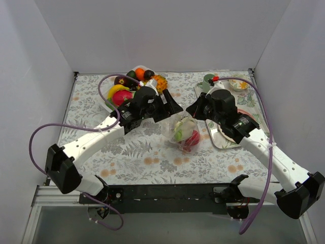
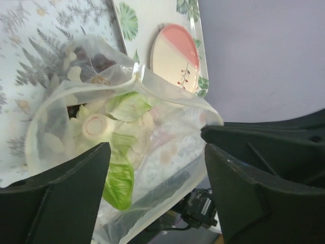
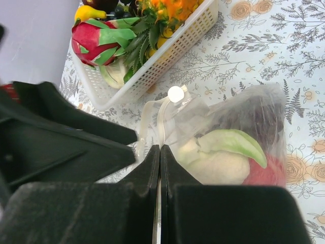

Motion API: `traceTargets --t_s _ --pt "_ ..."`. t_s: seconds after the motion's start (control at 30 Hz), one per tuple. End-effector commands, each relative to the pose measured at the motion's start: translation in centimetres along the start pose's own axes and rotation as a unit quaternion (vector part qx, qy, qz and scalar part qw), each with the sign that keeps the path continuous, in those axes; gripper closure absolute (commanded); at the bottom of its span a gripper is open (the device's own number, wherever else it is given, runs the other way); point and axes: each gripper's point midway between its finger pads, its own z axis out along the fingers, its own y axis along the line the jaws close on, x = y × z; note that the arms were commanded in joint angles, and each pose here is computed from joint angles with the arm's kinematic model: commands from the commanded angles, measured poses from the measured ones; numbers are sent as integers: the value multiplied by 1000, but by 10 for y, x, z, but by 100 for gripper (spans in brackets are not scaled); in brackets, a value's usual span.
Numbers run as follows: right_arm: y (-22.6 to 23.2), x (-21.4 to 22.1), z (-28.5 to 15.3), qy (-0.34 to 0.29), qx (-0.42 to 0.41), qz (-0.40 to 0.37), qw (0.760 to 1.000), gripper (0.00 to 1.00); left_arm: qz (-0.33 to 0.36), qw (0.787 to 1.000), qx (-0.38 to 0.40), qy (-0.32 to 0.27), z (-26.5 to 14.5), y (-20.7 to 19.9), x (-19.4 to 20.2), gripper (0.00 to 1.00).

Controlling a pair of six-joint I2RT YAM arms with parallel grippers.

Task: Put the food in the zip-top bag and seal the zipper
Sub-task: Place the fake fruit in the zipper food storage bag, then adjust the zipper food storage bag at the center of the board.

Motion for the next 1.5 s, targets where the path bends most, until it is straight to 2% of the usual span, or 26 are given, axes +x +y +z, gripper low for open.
traceTargets --t_s 0.0,0.07,0.17,0.33,0.5,0.67,0.83,1.07,1.17,1.27,1.33,1.47 --pt "26 -38 -18 -59 -37 -2 998 99 70 994 -18 -79 -50 -15 -39 34" --pt "27 -38 -20 -60 -40 -1 997 99 88 987 -78 -112 -61 9 -51 48" --pt "26 -37 -21 -60 -40 -1 997 99 112 978 -131 -117 -64 34 -52 53" --pt "28 -38 -21 -60 -43 -1 997 99 121 978 -147 -83 -48 56 -33 66" --pt "28 -36 -20 -57 -44 -2 997 99 120 980 -153 -40 -28 76 -9 65" --pt "28 -35 -21 -56 -46 -2 997 99 113 981 -152 -32 -19 86 0 49" --pt "29 -35 -20 -55 -48 -2 997 99 102 985 -140 -24 -8 89 8 49" --pt "29 -38 -23 -60 -46 -2 997 99 92 984 -149 -20 3 97 13 55" --pt "27 -37 -24 -61 -44 -2 997 99 90 985 -146 -27 3 94 9 62" --pt "26 -38 -24 -63 -40 -4 997 99 97 987 -127 -25 5 78 4 87" --pt "22 -40 -25 -67 -31 -9 997 99 99 990 -97 -30 2 53 -5 100" --pt "5 -50 -26 -75 -2 -11 997 99 115 992 -36 -31 -7 -1 -11 100"
